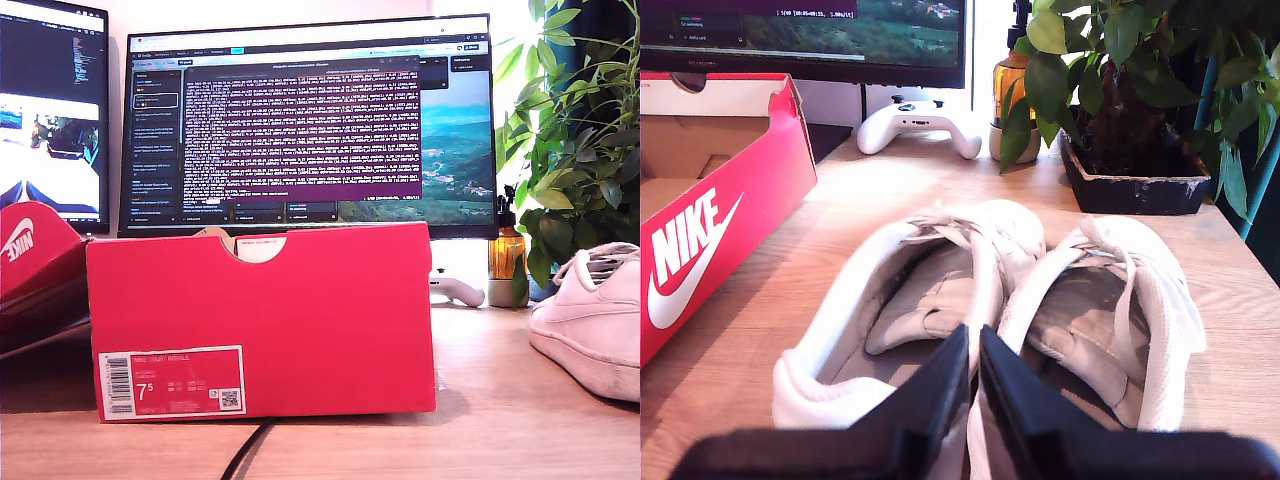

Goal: Pack the white shoes by picking the first shoe and placing it inside the red shoebox, left side, then picking and rotating the second shoe and placing it in the shoebox

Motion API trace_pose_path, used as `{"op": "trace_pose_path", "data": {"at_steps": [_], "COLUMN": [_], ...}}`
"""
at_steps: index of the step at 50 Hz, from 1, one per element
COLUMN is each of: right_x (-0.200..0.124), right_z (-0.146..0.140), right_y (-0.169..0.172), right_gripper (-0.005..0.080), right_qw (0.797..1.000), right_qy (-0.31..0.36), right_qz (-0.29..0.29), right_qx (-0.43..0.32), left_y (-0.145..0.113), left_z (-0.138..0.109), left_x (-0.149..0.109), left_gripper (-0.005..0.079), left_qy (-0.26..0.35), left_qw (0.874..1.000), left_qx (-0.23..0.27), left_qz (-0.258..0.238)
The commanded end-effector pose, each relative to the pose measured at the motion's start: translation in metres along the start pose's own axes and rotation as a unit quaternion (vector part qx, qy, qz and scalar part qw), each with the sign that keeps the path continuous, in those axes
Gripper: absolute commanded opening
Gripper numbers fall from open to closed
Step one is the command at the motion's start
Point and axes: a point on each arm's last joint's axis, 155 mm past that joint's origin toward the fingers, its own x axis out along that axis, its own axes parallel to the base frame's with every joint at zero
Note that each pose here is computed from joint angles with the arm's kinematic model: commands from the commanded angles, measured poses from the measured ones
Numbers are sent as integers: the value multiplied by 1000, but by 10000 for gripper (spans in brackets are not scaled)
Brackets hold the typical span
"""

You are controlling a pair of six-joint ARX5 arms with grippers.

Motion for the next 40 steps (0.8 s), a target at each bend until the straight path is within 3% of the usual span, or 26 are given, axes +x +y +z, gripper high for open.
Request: {"op": "trace_pose_path", "data": {"at_steps": [1,14,26,34,40], "right_x": [2,2,2,-2,-10], "right_z": [-7,-7,7,40,68], "right_y": [-1,0,9,13,16], "right_gripper": [-6,-6,-6,-6,-6], "right_qw": [1000,1000,995,982,961], "right_qy": [2,3,-22,-85,-133], "right_qz": [-3,1,28,52,81], "right_qx": [-27,-20,89,159,227], "left_y": [2,2,-2,-13,-18], "left_z": [-18,-18,-11,30,81], "left_x": [2,3,2,-7,-22], "left_gripper": [-13,-13,-13,-13,-13], "left_qy": [22,22,12,-34,-104], "left_qw": [1000,1000,1000,998,992], "left_qx": [-6,-13,-20,-32,-60], "left_qz": [3,2,-7,-31,-43]}}
